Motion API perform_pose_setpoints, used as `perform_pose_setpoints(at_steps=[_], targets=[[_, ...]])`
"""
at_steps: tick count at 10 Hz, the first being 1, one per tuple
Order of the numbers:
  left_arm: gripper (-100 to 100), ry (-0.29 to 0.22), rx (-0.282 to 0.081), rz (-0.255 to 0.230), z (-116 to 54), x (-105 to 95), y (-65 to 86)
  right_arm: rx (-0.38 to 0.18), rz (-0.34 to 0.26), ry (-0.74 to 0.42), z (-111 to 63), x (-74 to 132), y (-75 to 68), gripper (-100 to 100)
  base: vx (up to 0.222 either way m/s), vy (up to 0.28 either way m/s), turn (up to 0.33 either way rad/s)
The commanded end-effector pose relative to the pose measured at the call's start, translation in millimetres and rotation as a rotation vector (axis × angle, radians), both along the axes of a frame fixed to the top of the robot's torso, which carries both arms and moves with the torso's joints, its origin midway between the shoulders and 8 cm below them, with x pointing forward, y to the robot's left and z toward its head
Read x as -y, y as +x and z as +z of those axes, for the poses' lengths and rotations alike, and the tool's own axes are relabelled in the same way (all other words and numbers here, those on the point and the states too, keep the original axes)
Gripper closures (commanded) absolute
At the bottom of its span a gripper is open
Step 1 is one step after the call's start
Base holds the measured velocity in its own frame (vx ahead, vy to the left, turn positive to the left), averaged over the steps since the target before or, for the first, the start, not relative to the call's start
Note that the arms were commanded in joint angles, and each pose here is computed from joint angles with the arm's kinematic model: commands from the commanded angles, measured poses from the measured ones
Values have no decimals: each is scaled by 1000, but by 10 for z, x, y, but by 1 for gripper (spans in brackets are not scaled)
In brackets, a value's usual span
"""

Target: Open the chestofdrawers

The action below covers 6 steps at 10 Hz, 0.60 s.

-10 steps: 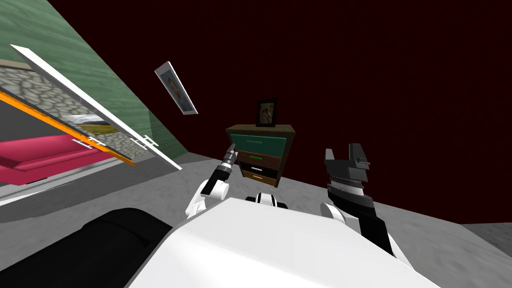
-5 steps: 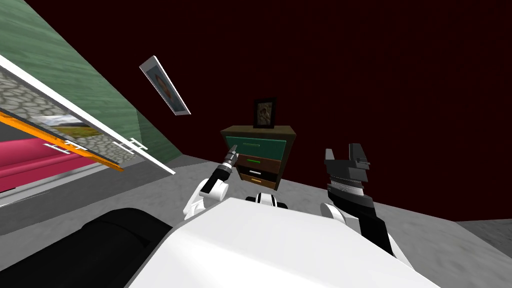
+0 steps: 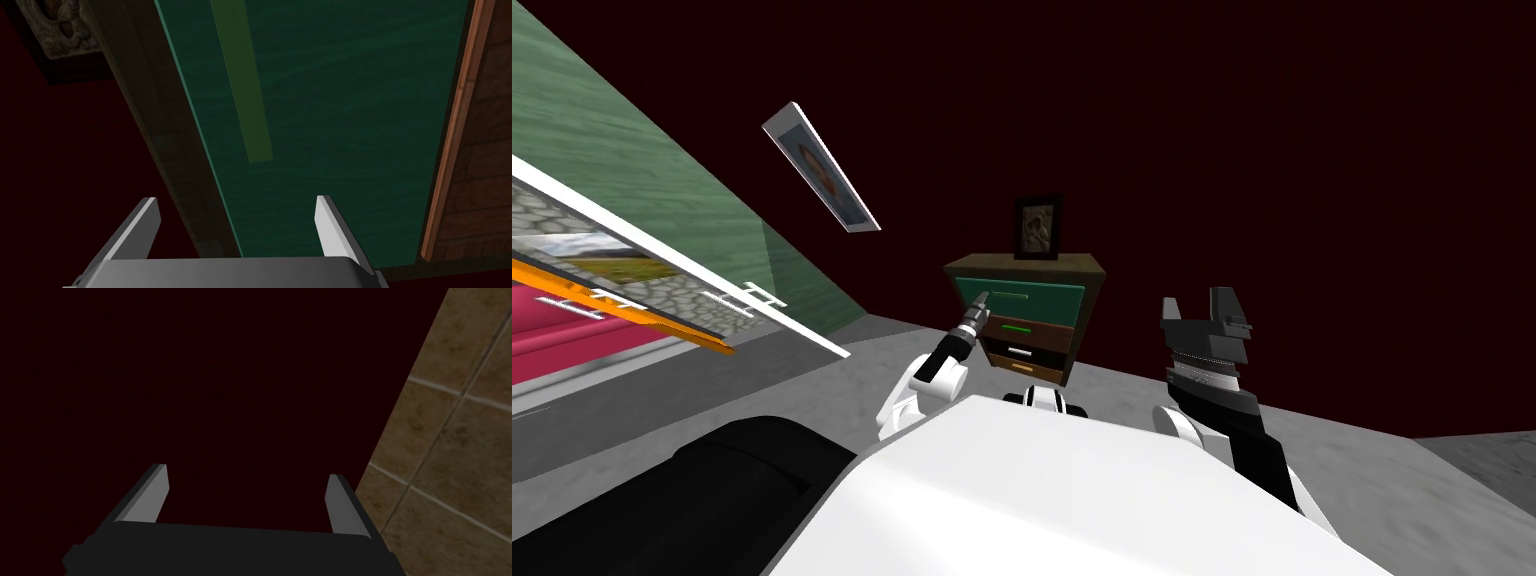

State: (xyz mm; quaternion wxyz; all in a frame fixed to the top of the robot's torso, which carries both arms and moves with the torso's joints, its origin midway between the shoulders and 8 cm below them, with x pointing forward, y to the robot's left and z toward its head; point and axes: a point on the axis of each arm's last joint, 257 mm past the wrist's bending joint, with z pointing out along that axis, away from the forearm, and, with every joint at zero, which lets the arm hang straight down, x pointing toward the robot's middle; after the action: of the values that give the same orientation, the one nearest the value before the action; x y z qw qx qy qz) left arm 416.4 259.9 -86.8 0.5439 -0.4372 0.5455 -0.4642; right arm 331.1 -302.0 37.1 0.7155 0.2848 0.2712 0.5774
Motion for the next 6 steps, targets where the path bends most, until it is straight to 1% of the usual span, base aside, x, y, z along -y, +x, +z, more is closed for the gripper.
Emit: perform_pose_setpoints(at_steps=[1,3,5,6], targets=[[-100,12,-54,3,-98,2,-7,0,0,0,0,0,0,0,108,17,-67],[-100,21,-84,5,-152,1,-11,0,0,0,0,0,0,0,92,16,-47],[-100,30,-106,6,-193,-2,-16,0,0,0,0,0,0,0,62,0,-36],[-100,27,-98,5,-181,-3,-14,0,0,0,0,0,0,0,28,-1,-6]])
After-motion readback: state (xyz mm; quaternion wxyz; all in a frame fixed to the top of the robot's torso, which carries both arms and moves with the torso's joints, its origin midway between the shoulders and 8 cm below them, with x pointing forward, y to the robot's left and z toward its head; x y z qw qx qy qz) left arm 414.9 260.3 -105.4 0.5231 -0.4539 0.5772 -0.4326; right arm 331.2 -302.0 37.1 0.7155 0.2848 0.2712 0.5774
